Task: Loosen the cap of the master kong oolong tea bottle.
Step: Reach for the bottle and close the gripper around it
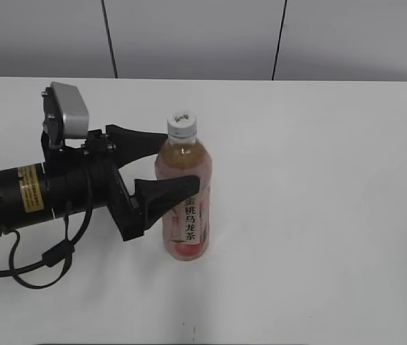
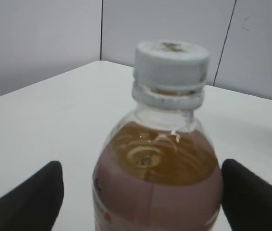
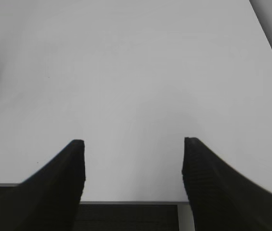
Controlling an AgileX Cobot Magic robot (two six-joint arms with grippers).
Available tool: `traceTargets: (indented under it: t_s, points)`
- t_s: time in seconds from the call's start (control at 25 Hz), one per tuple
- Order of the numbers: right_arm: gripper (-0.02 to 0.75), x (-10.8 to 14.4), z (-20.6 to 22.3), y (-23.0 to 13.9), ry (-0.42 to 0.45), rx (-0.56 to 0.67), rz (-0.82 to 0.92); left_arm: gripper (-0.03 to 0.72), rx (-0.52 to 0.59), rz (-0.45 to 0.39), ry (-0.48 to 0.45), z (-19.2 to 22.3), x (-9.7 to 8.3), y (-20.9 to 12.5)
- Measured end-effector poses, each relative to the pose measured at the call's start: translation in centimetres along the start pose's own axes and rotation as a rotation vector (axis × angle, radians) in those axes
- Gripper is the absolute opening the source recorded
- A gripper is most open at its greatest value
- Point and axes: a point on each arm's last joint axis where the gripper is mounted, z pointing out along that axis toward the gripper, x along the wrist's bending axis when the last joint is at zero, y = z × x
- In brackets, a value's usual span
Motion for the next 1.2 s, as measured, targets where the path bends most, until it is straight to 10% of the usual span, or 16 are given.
traceTargets:
  t_s: [0.96, 1.2]
  points:
    - [0.482, 0.0, 0.0, 0.0, 0.0, 0.0, 0.0, 0.589, -0.01, 0.001, -0.052, 1.8, -1.1, 0.0]
    - [0.482, 0.0, 0.0, 0.0, 0.0, 0.0, 0.0, 0.467, -0.012, -0.003, -0.043, 1.8, -1.0, 0.0]
